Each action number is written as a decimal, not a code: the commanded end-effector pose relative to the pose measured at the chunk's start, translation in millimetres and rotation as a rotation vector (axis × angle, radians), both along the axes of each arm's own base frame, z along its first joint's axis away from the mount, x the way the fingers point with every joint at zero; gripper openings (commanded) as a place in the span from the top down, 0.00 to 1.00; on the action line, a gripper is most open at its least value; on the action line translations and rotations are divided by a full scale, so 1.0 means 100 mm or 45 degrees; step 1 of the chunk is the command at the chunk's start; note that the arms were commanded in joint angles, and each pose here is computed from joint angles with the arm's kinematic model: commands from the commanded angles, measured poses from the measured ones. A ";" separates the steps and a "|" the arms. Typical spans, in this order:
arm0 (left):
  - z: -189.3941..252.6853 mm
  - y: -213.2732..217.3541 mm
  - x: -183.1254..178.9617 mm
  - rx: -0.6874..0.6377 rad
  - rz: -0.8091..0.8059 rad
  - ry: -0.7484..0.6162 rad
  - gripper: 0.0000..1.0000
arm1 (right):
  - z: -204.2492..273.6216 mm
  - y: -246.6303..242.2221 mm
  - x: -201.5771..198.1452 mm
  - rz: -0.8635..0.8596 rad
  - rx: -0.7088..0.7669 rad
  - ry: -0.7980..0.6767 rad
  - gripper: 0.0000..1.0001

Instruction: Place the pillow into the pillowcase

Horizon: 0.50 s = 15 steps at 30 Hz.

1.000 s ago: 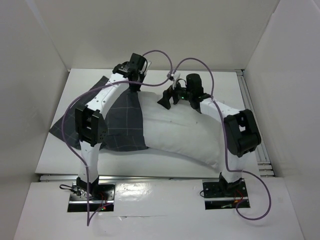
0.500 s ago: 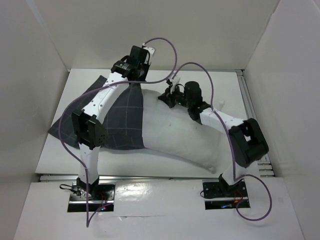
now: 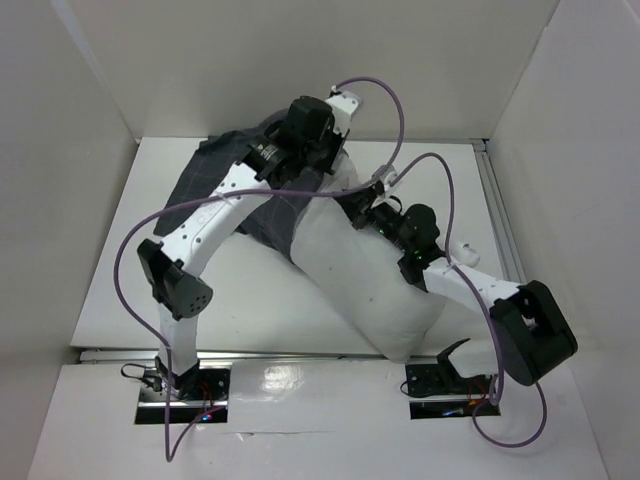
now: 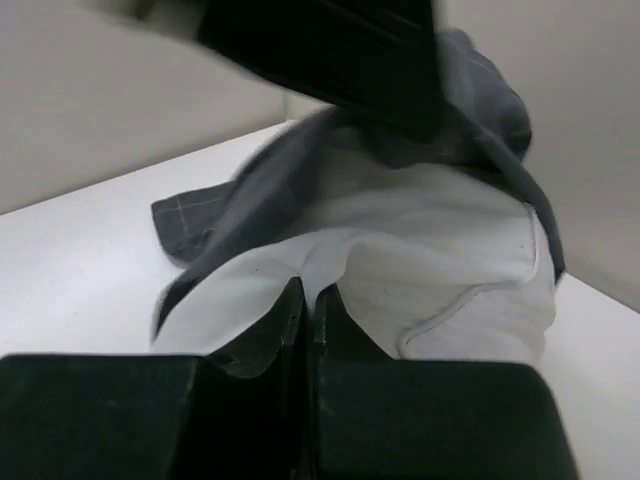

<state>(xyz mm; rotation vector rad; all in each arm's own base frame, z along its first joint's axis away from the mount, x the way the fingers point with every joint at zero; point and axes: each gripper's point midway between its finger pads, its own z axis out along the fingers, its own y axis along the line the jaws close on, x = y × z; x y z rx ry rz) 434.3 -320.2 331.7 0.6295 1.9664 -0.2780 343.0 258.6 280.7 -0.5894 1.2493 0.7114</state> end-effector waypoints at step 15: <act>-0.27 -0.68 -1.27 -0.190 -0.340 0.127 1.00 | 0.12 -0.28 0.05 -0.263 0.223 0.032 0.32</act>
